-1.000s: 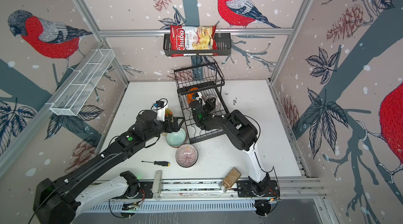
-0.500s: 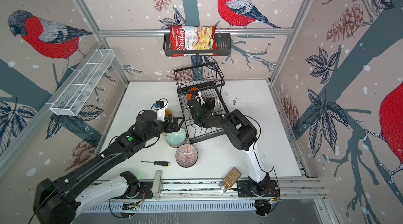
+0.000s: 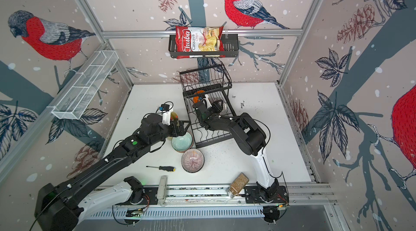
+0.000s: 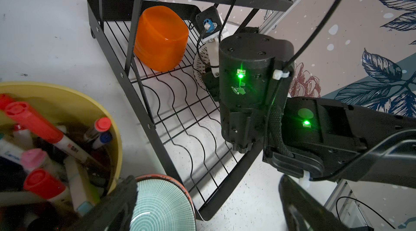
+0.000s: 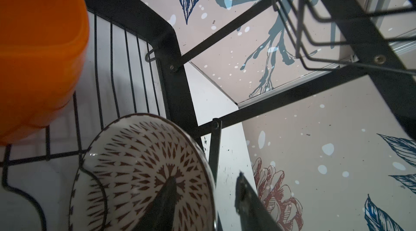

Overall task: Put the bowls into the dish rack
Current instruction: 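Lower the red-patterned bowl on edge into the rack beside the orange bowl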

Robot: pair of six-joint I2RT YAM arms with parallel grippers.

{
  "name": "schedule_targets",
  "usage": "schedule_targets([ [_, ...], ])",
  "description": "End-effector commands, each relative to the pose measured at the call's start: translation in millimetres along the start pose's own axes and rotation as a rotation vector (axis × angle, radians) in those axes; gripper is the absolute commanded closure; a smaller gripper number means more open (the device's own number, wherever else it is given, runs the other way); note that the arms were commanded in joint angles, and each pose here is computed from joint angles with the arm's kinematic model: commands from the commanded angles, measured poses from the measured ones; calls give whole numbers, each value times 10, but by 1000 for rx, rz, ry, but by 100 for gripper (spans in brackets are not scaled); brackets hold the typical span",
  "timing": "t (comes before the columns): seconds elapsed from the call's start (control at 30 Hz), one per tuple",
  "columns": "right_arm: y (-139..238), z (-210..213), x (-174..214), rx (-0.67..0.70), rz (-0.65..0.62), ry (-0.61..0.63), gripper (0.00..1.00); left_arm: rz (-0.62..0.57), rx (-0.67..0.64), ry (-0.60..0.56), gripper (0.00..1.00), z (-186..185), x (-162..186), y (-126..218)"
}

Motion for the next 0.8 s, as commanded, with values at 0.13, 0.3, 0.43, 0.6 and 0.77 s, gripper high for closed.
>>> schedule_targets([
  [0.13,53,-109,-69,-43,-1,-92,50,-17,19,-11,3,-34,-49,-2],
  [0.3,91,-189,-90,-81,3,-137,50,-17,13,-13,3,-32,-56,-3],
  [0.43,163,-287,-113,-130,-3,-194,50,-16,9,-13,3,-31,-59,-3],
  [0.6,239,-346,-79,-187,4,-244,50,-12,0,-9,3,-16,-46,-10],
  [0.77,345,-373,-16,-230,8,-283,50,-6,-9,-4,3,-1,-30,-14],
])
Point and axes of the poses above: each gripper's point midway between its finger pads, its own y axis back along the fingers, its own z axis along the line the jaws close on, x = y × z, the point moved 10 cm from there along y, back along the fingers, and after that the axes turned 2 degrees about y, right-handed, at the moved point
